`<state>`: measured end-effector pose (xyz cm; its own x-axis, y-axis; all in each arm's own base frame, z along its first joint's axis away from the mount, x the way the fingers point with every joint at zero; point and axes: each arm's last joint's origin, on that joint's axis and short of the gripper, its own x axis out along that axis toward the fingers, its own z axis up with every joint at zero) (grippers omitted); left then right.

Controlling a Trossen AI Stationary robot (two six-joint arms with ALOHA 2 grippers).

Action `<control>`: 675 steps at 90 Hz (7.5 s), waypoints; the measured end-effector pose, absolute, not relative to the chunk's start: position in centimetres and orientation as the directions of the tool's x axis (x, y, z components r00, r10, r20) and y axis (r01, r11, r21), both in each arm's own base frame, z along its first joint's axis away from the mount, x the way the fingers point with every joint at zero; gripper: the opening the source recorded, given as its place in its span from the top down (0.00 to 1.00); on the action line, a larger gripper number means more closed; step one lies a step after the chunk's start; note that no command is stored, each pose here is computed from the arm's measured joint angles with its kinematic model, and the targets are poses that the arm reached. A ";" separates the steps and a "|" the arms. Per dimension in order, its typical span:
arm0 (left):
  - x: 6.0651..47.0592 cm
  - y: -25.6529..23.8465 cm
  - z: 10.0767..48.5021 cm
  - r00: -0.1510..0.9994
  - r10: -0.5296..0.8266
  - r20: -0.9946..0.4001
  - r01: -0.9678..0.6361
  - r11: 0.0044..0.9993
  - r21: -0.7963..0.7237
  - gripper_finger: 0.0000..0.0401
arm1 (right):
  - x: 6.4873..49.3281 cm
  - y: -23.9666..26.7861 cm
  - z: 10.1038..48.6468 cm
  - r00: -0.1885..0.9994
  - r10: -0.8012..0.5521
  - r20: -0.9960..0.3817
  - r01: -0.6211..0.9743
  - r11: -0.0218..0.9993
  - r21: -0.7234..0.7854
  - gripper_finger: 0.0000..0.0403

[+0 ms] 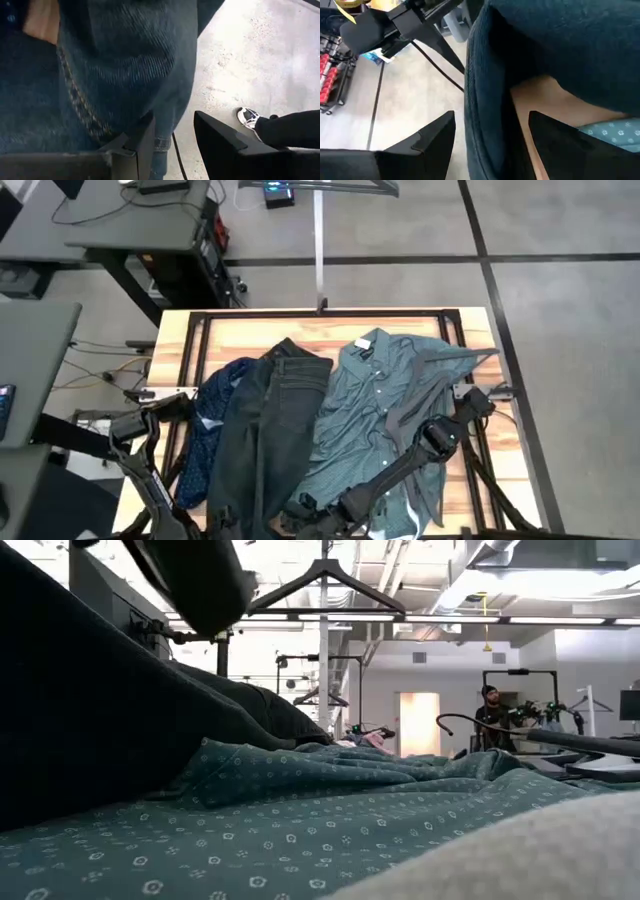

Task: Hang clothes
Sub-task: Hang the black pants on the rack

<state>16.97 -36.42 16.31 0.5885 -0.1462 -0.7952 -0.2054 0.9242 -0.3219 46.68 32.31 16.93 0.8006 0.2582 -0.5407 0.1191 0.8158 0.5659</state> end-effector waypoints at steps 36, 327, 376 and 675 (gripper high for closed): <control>19.1 -35.4 16.3 0.596 -0.115 -0.795 -0.218 0.929 -0.298 0.70 | 46.7 32.5 17.0 0.765 0.347 -0.543 0.090 0.776 0.624 0.74; 15.3 -34.3 20.0 0.571 0.043 -0.820 -0.063 0.998 0.008 0.70 | 49.0 24.7 29.1 0.827 0.363 -0.428 0.080 0.678 0.731 0.89; 12.4 -34.5 18.4 0.604 0.049 -0.795 -0.201 0.975 -0.092 0.70 | 47.8 27.2 29.7 0.812 0.446 -0.377 -0.022 0.669 0.743 0.84; 8.1 -37.0 31.8 0.586 -0.289 -0.757 0.059 0.947 -0.316 0.70 | 46.2 30.1 19.7 0.639 0.205 -0.742 0.564 0.531 0.633 0.53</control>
<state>8.11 -36.98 31.77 0.5863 -0.2892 -0.7567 0.0588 0.9468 -0.3163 46.23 30.11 19.73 0.6387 0.2054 -0.7415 0.5640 0.5305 0.6328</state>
